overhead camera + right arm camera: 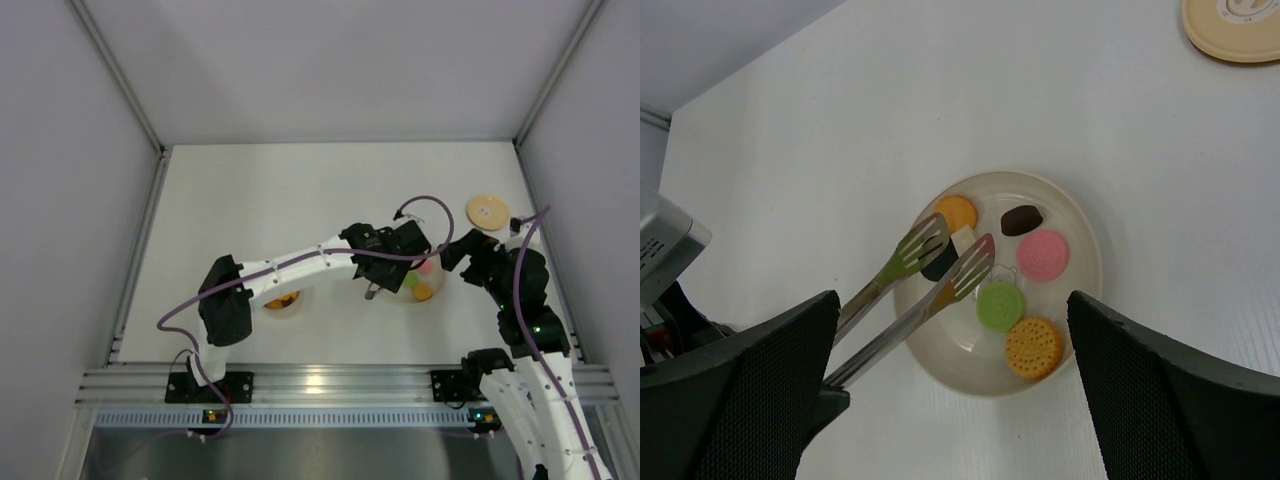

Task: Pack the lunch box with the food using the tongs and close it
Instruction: Pick up the fake food from the plate.

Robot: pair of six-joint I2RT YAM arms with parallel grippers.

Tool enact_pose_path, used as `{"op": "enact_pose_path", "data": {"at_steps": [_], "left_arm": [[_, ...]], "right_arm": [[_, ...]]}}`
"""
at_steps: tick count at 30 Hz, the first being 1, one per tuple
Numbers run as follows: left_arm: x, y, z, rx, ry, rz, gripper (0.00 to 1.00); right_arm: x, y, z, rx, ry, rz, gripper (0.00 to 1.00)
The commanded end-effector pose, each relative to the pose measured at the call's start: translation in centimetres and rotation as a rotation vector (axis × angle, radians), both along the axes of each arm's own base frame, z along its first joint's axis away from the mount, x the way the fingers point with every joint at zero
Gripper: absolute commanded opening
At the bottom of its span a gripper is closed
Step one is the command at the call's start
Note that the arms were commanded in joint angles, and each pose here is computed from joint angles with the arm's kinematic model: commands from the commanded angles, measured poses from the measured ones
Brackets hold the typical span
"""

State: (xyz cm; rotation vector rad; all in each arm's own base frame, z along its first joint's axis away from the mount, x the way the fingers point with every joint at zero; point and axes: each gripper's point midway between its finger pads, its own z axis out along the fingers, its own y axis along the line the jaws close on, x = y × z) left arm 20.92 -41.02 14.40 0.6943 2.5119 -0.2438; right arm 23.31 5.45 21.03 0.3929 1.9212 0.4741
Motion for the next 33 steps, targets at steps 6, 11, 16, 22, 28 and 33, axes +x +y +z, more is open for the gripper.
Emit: {"op": "enact_pose_path", "data": {"at_steps": [6,11,16,22,28,33], "left_arm": [[1.6,-0.5,0.3,-0.031,-0.026,0.016,0.51],[1.7,-0.7,-0.4,-0.028,-0.011,0.01,0.51],[1.4,-1.2,-0.6,-0.041,0.008,-0.006,0.5],[1.3,-1.3,-0.5,-0.047,0.013,-0.015,0.49],[0.9,-1.3,-0.6,-0.044,0.026,-0.023,0.47],[0.6,-1.2,-0.8,-0.039,0.036,-0.032,0.46]], "right_arm": [[0.2,-0.4,1.4,-0.015,-0.029,-0.011,0.95],[0.1,-0.5,1.1,-0.016,-0.023,-0.013,0.95],[0.0,-0.5,1.1,-0.018,-0.023,-0.013,0.95],[0.0,-0.5,1.1,-0.017,-0.022,-0.015,0.95],[0.0,-0.5,1.1,-0.013,-0.022,-0.017,0.95],[0.0,-0.5,1.1,-0.011,-0.022,-0.016,0.95]]}}
